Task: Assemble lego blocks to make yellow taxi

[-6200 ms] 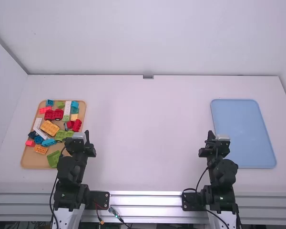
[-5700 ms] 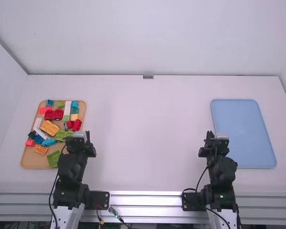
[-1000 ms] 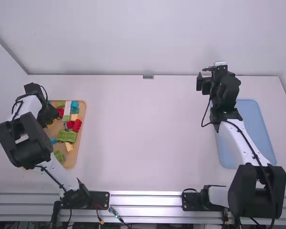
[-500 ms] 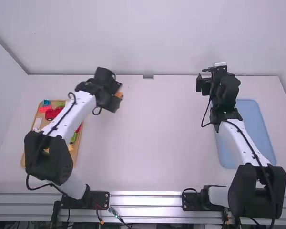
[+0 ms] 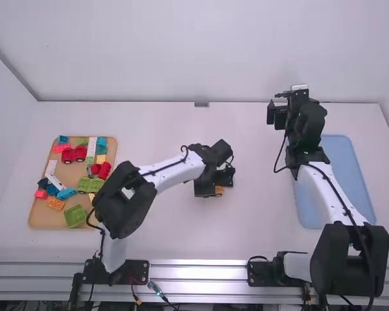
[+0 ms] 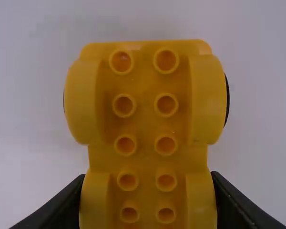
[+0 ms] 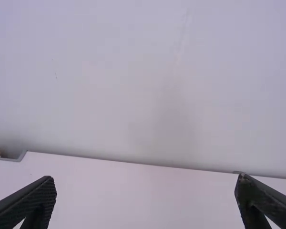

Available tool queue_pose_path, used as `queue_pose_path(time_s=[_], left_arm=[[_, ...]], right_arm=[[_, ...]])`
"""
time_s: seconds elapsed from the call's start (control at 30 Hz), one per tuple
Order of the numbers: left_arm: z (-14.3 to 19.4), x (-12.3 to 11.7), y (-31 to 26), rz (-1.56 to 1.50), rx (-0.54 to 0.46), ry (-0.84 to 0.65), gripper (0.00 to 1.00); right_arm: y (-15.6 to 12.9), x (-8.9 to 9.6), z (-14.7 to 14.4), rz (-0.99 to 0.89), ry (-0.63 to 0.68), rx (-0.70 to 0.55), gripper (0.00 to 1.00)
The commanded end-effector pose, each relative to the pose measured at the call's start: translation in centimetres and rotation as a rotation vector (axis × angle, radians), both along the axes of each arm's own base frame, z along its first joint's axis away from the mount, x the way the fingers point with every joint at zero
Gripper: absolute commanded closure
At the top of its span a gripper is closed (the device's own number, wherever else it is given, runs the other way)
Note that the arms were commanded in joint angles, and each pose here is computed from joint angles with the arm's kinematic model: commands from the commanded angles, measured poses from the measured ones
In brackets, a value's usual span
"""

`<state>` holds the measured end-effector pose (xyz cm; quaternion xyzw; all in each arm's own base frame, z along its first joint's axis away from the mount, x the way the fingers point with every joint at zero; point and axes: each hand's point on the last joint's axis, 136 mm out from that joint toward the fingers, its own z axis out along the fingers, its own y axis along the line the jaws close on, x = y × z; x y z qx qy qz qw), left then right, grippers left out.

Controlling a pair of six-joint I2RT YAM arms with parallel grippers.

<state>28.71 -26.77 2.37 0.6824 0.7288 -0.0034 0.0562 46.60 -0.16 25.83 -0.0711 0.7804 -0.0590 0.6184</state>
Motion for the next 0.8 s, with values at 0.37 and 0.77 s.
queue_pose_path(time_s=[0.37, 0.77], left_arm=[[-3.5, -1.3, 1.3, -0.014, 0.019, 0.028, 0.99], [-4.5, 1.0, 3.1, 0.016, 0.090, -0.104, 0.01]], right_arm=[[-0.2, 0.5, 1.4, -0.006, -0.027, 0.003, 0.01], [-0.1, 0.5, 1.3, -0.003, -0.026, 0.006, 0.01]])
